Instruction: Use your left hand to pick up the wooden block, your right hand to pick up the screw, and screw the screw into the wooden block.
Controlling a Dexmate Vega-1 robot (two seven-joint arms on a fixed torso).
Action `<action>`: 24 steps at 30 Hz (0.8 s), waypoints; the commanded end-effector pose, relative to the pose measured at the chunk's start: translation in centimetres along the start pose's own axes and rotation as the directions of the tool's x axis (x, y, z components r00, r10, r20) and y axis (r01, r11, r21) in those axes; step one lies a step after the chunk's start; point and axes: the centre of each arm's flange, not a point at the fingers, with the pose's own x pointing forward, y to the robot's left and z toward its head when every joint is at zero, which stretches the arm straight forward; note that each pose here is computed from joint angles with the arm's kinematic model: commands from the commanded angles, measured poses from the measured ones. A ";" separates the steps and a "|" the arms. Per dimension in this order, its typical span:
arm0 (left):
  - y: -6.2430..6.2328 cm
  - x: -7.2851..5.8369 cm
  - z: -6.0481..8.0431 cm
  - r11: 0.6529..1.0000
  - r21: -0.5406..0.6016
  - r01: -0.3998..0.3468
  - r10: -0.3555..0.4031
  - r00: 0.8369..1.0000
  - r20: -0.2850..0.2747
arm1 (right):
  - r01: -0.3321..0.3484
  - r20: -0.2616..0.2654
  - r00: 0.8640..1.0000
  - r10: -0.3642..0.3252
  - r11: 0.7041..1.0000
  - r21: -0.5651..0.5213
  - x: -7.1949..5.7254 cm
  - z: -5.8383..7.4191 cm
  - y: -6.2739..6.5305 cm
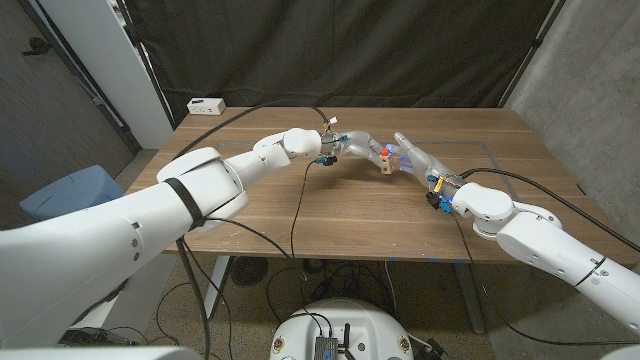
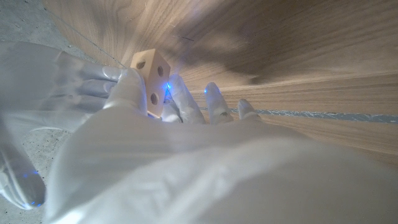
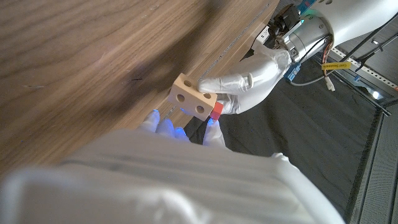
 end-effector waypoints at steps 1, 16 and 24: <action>-0.1 0.0 0.0 1.000 0.000 0.001 -0.001 1.000 0.000 | -0.001 -0.005 1.000 0.001 1.000 -0.001 -0.4 0.1 0.2; 0.0 0.1 -0.3 1.000 -0.008 -0.004 0.004 1.000 -0.018 | -0.014 -0.011 1.000 0.014 1.000 -0.005 -0.9 0.2 0.8; 0.1 0.2 -0.4 1.000 -0.009 -0.008 0.008 1.000 -0.030 | -0.020 -0.010 1.000 0.020 1.000 -0.005 -1.0 0.4 1.1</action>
